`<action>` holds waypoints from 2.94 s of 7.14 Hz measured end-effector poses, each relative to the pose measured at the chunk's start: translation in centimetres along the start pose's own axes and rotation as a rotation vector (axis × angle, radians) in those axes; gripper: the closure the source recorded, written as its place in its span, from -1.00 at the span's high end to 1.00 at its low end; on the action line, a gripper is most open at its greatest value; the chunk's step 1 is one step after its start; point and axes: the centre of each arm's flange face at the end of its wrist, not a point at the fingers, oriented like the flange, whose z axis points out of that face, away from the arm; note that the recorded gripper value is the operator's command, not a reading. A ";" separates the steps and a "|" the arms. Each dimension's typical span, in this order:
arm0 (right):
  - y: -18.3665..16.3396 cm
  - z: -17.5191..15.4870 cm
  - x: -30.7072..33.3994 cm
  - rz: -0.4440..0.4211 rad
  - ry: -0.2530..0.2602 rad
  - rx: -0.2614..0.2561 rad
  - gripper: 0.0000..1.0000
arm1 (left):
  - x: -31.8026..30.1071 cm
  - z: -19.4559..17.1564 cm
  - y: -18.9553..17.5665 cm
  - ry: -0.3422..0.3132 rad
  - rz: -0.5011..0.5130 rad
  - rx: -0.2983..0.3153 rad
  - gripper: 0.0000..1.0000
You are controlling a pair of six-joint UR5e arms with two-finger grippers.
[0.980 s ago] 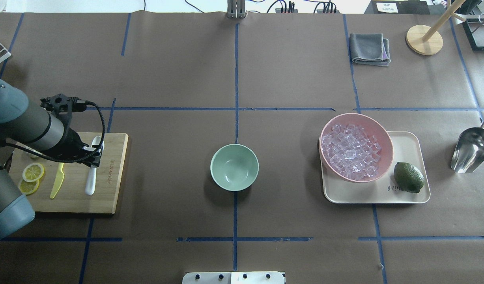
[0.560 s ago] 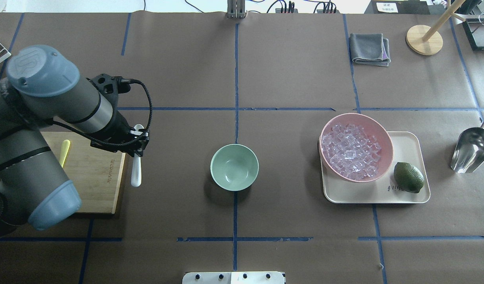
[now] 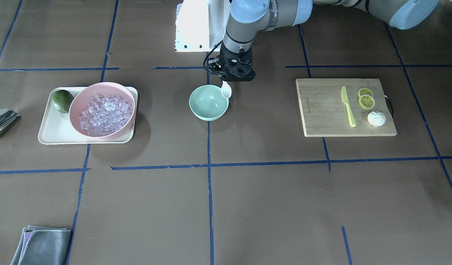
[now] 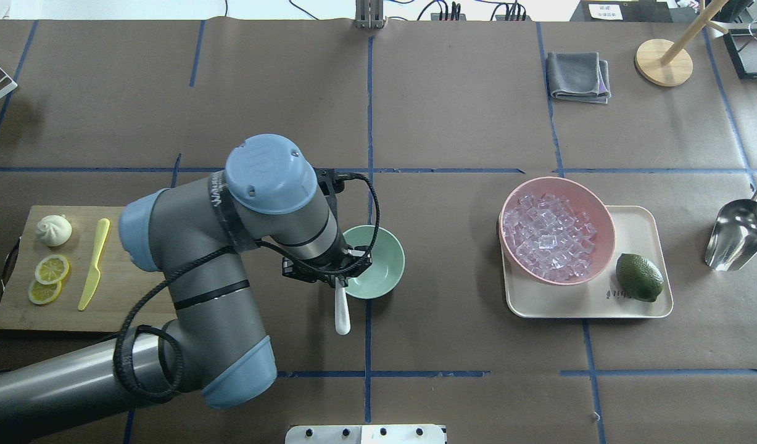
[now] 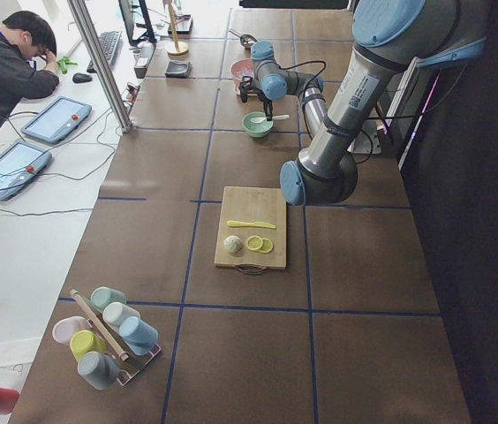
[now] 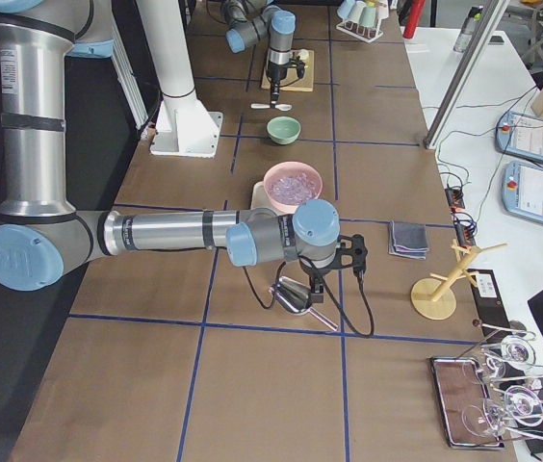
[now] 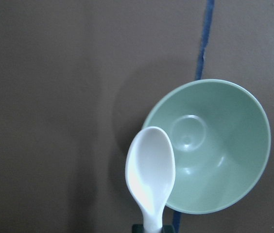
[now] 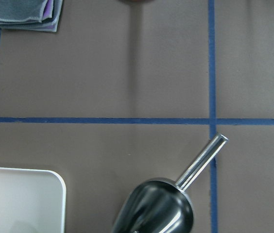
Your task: Put spoon and ice into bowl
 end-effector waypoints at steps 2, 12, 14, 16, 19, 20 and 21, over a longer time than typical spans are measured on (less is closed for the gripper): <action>-0.7 -0.3 -8.8 0.039 -0.033 0.005 0.99 | 2.4 2.1 -0.6 0.003 0.006 0.003 -0.90; 1.3 5.5 -30.1 0.043 -0.035 -0.015 0.99 | -1.3 -3.4 -6.0 0.003 0.031 0.026 1.00; 3.8 9.7 -35.9 0.025 0.016 0.014 0.99 | -7.8 -7.6 -7.0 -0.054 0.104 0.047 1.00; 6.4 13.0 -38.7 0.028 0.046 0.006 0.99 | -13.3 -11.7 -7.8 -0.107 0.167 0.059 1.00; 8.9 17.3 -39.5 0.029 0.103 -0.028 0.95 | -15.7 -13.5 -8.3 -0.130 0.180 0.067 1.00; 9.1 18.1 -39.3 0.029 0.114 -0.039 0.90 | -15.8 -13.7 -8.3 -0.130 0.179 0.068 1.00; 9.2 18.8 -39.3 0.027 0.121 -0.051 0.84 | -16.0 -13.8 -8.2 -0.129 0.179 0.070 1.00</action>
